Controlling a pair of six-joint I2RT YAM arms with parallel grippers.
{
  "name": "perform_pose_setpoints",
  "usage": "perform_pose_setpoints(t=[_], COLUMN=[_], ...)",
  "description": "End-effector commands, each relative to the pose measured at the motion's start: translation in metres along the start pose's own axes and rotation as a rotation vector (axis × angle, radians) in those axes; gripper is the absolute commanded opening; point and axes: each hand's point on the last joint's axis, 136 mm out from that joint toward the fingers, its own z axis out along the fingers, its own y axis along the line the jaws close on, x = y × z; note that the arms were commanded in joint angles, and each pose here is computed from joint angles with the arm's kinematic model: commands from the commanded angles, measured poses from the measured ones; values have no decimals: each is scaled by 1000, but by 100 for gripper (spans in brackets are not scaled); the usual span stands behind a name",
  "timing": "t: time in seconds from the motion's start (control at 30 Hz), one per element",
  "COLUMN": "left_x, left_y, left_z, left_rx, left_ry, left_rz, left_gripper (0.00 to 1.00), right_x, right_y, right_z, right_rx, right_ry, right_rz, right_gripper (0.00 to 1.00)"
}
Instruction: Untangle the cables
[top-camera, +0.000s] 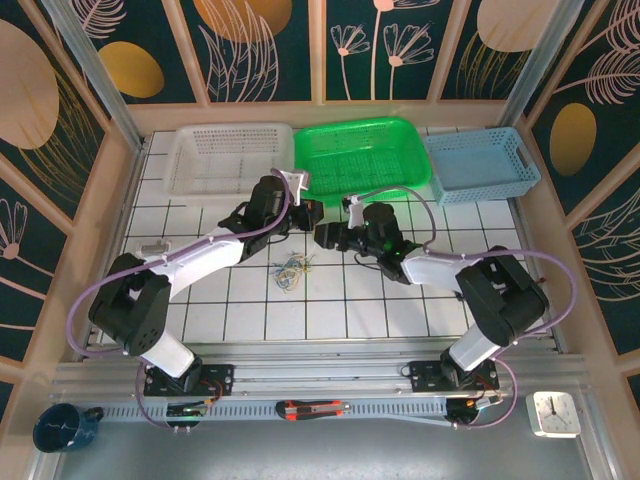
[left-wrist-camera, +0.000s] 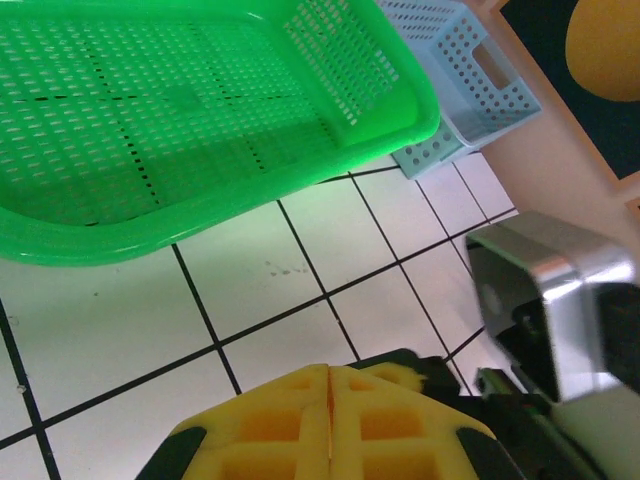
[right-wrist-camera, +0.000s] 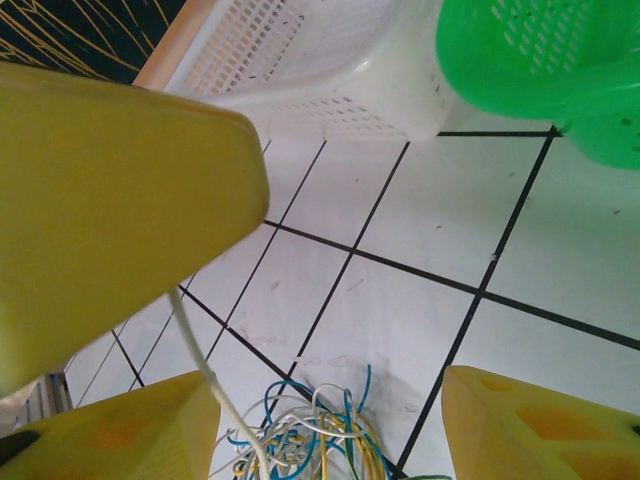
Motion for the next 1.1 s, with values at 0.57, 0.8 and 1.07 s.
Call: perform_pose_setpoints(t=[0.57,0.8,1.07], left_x=[-10,43,80], left_y=[3,49,61], left_z=[-51,-68,-54], left_rx=[-13,-125,-124], left_ry=[-206,-195,-70], left_rz=[-30,-36,75], left_gripper=[73,88,89], right_x=[-23,-41,-59], right_y=[-1,6,25], right_z=[-2,-12,-19], right_rx=[9,45,32], right_ry=[-84,-95,-98], right_rz=[60,38,24], right_gripper=[0,0,0])
